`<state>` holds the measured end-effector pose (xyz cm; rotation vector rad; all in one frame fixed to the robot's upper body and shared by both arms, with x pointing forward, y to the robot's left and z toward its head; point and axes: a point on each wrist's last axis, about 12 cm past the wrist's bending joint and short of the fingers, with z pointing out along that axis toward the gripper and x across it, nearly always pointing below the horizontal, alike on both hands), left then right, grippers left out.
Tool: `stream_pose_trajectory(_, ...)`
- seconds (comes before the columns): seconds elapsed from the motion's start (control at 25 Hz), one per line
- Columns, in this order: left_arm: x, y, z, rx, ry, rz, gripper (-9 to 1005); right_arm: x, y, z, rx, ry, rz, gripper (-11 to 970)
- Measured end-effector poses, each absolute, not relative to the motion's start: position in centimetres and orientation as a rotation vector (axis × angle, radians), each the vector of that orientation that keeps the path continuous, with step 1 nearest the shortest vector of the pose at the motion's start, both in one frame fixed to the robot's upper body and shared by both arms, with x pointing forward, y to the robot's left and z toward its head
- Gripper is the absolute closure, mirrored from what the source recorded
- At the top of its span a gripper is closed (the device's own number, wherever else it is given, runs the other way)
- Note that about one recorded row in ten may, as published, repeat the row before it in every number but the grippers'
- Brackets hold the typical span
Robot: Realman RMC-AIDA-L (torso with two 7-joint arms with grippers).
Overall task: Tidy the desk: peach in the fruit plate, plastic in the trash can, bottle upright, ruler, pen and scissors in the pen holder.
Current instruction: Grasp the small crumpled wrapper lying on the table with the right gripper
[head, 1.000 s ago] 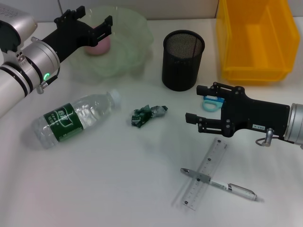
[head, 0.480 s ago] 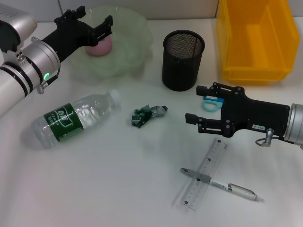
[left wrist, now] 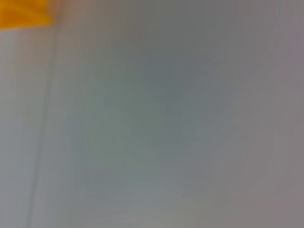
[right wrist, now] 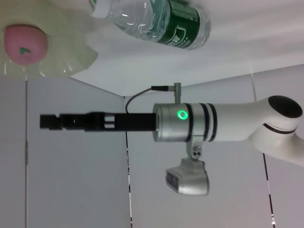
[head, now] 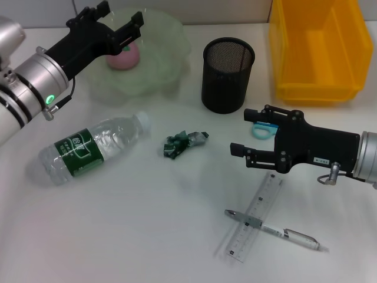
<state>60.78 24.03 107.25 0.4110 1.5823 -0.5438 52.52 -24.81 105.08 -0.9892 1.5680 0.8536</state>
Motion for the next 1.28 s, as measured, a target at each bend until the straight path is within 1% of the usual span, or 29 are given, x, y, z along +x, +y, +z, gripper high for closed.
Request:
stream_pose_trajectory(0.08,60.4,24.2,107.4,0.414,1.562,-0.571,173,52.4,-24.8,105.1,-0.989,1.566,0.856,174)
stream_pose_trajectory(0.12,59.8,24.2,107.8,0.445,1.526,-0.632,173,52.4,-24.9,105.1,-0.988,1.564,0.857,174)
stream_pose_trajectory(0.2,59.0,24.3,108.1,0.476,1.497,-0.688,173,52.3,-24.9,105.1,-0.987,1.563,0.858,174)
stream_pose_trajectory(0.28,58.8,24.3,108.2,0.485,1.489,-0.706,173,52.3,-25.0,105.1,-0.986,1.563,0.859,174)
stream_pose_trajectory(0.36,57.6,24.3,108.5,0.528,1.459,-0.797,173,52.2,-25.0,105.0,-0.988,1.564,0.859,174)
stream_pose_trajectory(0.68,54.9,24.6,108.7,0.664,1.404,-0.923,175,52.0,-25.2,105.1,-0.99,1.557,0.864,175)
stream_pose_trajectory(0.8,53.9,24.9,108.6,0.747,1.405,-0.969,176,52.0,-25.3,105.2,-0.991,1.553,0.867,175)
stream_pose_trajectory(0.92,53.5,25.0,108.5,0.785,1.412,-0.986,177,51.9,-25.3,105.2,-0.991,1.551,0.869,175)
stream_pose_trajectory(0.96,53.0,25.3,108.3,0.835,1.429,-1.01,177,51.9,-25.4,105.2,-0.992,1.551,0.87,175)
stream_pose_trajectory(1.28,51.9,25.7,107.7,0.943,1.474,-1.072,179,51.7,-25.3,105.3,-1.0,1.543,0.888,175)
